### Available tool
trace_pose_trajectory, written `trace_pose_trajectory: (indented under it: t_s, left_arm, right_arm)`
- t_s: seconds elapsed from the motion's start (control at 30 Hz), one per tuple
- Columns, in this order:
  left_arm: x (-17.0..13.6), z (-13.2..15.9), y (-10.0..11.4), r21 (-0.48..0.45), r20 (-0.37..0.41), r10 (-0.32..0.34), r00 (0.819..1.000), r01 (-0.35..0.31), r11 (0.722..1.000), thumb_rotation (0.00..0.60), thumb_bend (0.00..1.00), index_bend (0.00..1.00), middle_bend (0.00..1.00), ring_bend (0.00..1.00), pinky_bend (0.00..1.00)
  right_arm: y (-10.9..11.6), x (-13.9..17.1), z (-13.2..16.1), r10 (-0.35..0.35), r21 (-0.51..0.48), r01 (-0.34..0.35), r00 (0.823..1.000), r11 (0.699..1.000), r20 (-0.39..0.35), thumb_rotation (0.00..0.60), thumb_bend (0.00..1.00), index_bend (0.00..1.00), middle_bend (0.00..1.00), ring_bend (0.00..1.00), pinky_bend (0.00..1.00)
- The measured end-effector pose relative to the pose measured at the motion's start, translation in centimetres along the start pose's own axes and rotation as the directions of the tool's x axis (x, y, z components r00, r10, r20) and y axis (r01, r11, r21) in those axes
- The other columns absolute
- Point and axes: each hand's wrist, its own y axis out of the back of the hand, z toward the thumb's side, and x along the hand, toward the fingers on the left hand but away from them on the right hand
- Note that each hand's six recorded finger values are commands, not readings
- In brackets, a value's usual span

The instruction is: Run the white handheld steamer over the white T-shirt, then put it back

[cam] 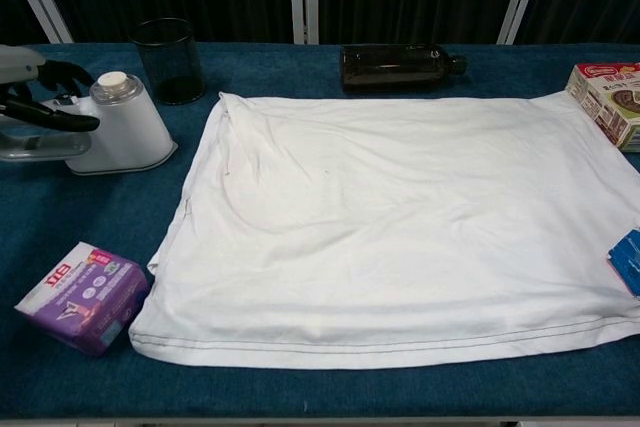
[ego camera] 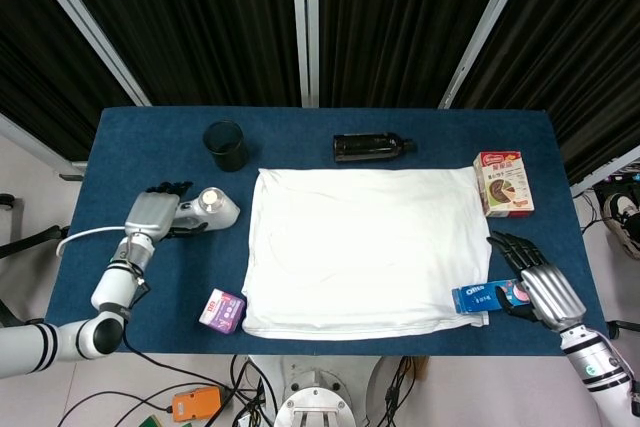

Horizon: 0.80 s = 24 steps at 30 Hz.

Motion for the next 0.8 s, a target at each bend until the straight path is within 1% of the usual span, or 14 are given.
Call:
trace_pose_trajectory:
  t_s: [0.1, 0.17, 0.23, 0.27, 0.3, 0.33, 0.37, 0.4, 0.43, 0.47, 0.53, 0.63, 0.73, 0.8]
  left_arm:
    - [-1.1, -0.4, 1.1, -0.017, 0.007, 0.042, 0.999, -0.042, 0.999, 0.205, 0.09, 0.00, 0.04, 0.02, 0.08]
    - [-2.2, -1.2, 2.0, -0.041, -0.002, 0.086, 0.996, -0.086, 0.995, 0.234, 0.09, 0.00, 0.04, 0.02, 0.07]
    - [-3.3, -2.4, 2.9, -0.067, -0.024, 0.143, 0.989, -0.144, 0.987, 0.282, 0.09, 0.00, 0.04, 0.02, 0.05]
    - [-3.8, -3.0, 3.3, -0.077, -0.036, 0.170, 0.985, -0.172, 0.982, 0.320, 0.09, 0.00, 0.04, 0.02, 0.03]
    - [-4.4, -3.8, 3.6, -0.088, -0.051, 0.198, 0.979, -0.202, 0.975, 0.371, 0.09, 0.00, 0.04, 0.02, 0.01]
    - [-5.2, -4.8, 4.0, -0.103, -0.072, 0.236, 0.969, -0.243, 0.965, 0.408, 0.09, 0.00, 0.04, 0.02, 0.00]
    - [-5.9, -5.6, 4.3, -0.114, -0.088, 0.264, 0.960, -0.273, 0.955, 0.458, 0.09, 0.00, 0.04, 0.02, 0.00]
    - [-6.6, -6.4, 4.4, -0.127, -0.104, 0.290, 0.951, -0.302, 0.945, 0.515, 0.09, 0.00, 0.04, 0.01, 0.00]
    - [-7.6, -7.5, 4.5, -0.146, -0.125, 0.318, 0.940, -0.335, 0.931, 0.533, 0.09, 0.01, 0.04, 0.01, 0.00]
    - [-8.3, -8.3, 4.4, -0.161, -0.137, 0.334, 0.933, -0.353, 0.922, 0.555, 0.09, 0.01, 0.04, 0.00, 0.00]
    - [-10.2, -9.9, 3.7, -0.198, -0.163, 0.347, 0.924, -0.375, 0.906, 0.567, 0.09, 0.02, 0.03, 0.00, 0.00]
    - [-13.1, -11.9, 2.3, -0.223, -0.198, 0.357, 0.913, -0.396, 0.891, 0.570, 0.09, 0.02, 0.02, 0.00, 0.00]
    - [-16.0, -13.1, 0.8, -0.230, -0.226, 0.366, 0.903, -0.414, 0.881, 0.570, 0.09, 0.02, 0.03, 0.00, 0.00]
    - [-17.5, -13.5, -0.1, -0.231, -0.238, 0.365, 0.900, -0.417, 0.879, 0.570, 0.09, 0.03, 0.03, 0.00, 0.00]
  right_arm:
    - [0.7, 0.2, -0.4, -0.023, -0.003, 0.023, 1.000, 1.000, 0.015, 0.600, 0.67, 0.06, 0.10, 0.02, 0.11]
    - [1.4, 0.4, -0.9, -0.045, -0.007, 0.046, 0.998, 0.999, 0.032, 0.600, 0.67, 0.06, 0.10, 0.02, 0.11]
    - [2.2, 0.6, -1.5, -0.070, -0.009, 0.070, 0.996, 0.997, 0.055, 0.600, 0.65, 0.05, 0.10, 0.02, 0.11]
    - [2.6, 0.8, -1.8, -0.079, -0.009, 0.080, 0.995, 0.997, 0.068, 0.600, 0.59, 0.04, 0.10, 0.02, 0.11]
    - [2.9, 0.9, -2.2, -0.087, -0.006, 0.088, 0.993, 0.996, 0.082, 0.600, 0.49, 0.03, 0.10, 0.02, 0.11]
    - [3.5, 1.2, -2.7, -0.096, 0.000, 0.097, 0.990, 0.995, 0.103, 0.600, 0.36, 0.01, 0.10, 0.02, 0.11]
    - [3.9, 1.4, -3.1, -0.103, 0.008, 0.103, 0.988, 0.995, 0.119, 0.600, 0.22, 0.00, 0.09, 0.02, 0.10]
    - [4.3, 1.7, -3.4, -0.111, 0.017, 0.109, 0.985, 0.994, 0.134, 0.600, 0.13, 0.00, 0.09, 0.01, 0.10]
    - [4.9, 2.0, -3.8, -0.125, 0.032, 0.121, 0.980, 0.992, 0.153, 0.600, 0.07, 0.00, 0.08, 0.01, 0.09]
    - [5.4, 2.2, -4.0, -0.137, 0.042, 0.132, 0.977, 0.990, 0.163, 0.600, 0.03, 0.00, 0.07, 0.00, 0.08]
    - [6.1, 2.7, -4.1, -0.165, 0.056, 0.158, 0.971, 0.986, 0.175, 0.600, 0.00, 0.00, 0.06, 0.00, 0.04]
    - [6.8, 3.3, -4.2, -0.191, 0.057, 0.184, 0.964, 0.981, 0.184, 0.600, 0.00, 0.00, 0.05, 0.00, 0.02]
    - [7.0, 3.6, -4.1, -0.202, 0.058, 0.195, 0.962, 0.979, 0.184, 0.600, 0.00, 0.00, 0.05, 0.00, 0.02]
    - [7.0, 3.7, -3.9, -0.206, 0.056, 0.199, 0.962, 0.978, 0.179, 0.600, 0.00, 0.00, 0.05, 0.00, 0.02]
